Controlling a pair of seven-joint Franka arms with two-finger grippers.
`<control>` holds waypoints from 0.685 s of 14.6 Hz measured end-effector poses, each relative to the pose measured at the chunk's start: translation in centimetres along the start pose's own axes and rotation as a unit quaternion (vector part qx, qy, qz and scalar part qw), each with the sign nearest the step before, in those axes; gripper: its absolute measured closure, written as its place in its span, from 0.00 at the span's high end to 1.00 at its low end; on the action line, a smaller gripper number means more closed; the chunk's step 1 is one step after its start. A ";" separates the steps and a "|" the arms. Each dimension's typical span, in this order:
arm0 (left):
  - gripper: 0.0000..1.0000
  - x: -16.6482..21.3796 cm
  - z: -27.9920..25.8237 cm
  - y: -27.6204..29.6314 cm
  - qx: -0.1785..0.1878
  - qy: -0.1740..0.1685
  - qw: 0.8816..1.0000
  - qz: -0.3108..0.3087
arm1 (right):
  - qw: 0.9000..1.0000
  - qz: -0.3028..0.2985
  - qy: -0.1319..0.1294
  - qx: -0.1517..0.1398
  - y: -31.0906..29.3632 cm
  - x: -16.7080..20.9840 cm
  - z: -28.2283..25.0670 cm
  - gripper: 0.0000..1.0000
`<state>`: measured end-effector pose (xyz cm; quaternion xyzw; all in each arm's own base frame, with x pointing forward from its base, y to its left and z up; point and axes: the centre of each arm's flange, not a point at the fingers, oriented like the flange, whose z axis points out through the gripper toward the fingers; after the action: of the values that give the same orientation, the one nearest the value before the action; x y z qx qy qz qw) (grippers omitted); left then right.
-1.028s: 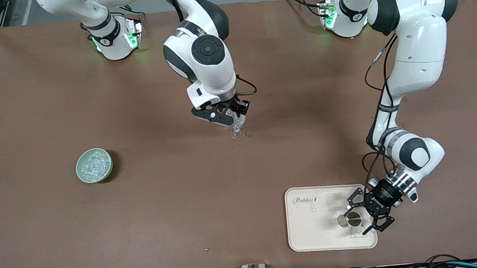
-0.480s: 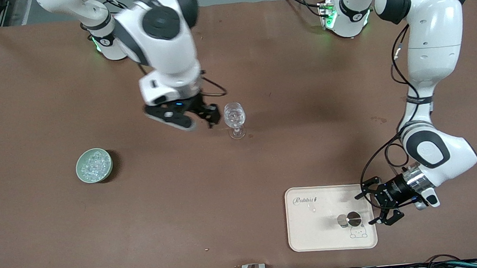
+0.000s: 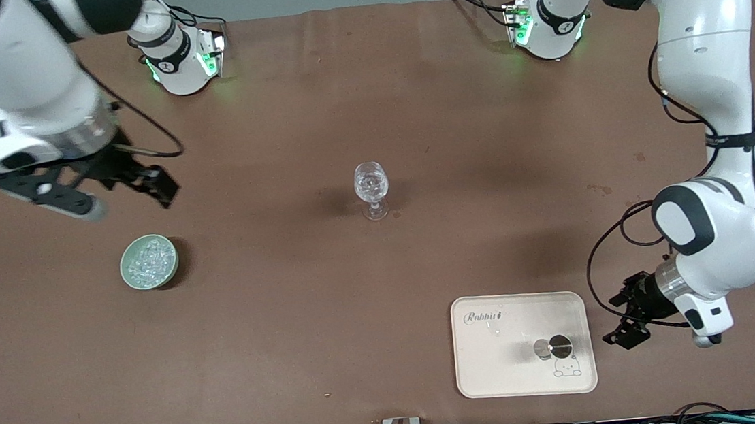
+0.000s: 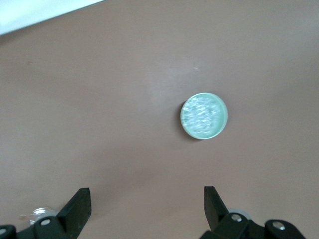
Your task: Pour wine and add ice with both arms
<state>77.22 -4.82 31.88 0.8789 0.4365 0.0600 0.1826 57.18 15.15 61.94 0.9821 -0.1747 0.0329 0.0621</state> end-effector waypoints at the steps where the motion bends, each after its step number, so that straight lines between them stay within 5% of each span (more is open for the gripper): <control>1: 1.00 -0.2 -2.5 0.8 0.007 0.012 1.000 0.027 | 1.000 -0.013 -0.009 0.007 2.6 1.1 0.0 1.00; 5: 1.00 -2.4 -13.8 2.9 0.053 0.040 0.985 0.156 | 0.997 -0.070 -0.026 0.020 12.5 4.8 0.6 1.00; 10: 1.00 -5.8 -25.9 2.1 0.081 0.001 0.946 0.315 | 0.995 -0.090 -0.042 0.032 18.6 6.6 2.0 1.00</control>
<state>68.41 -3.60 56.95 0.9833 0.1410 0.0803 0.0823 56.98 -4.64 62.56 0.9958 -0.0867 -0.0086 0.0263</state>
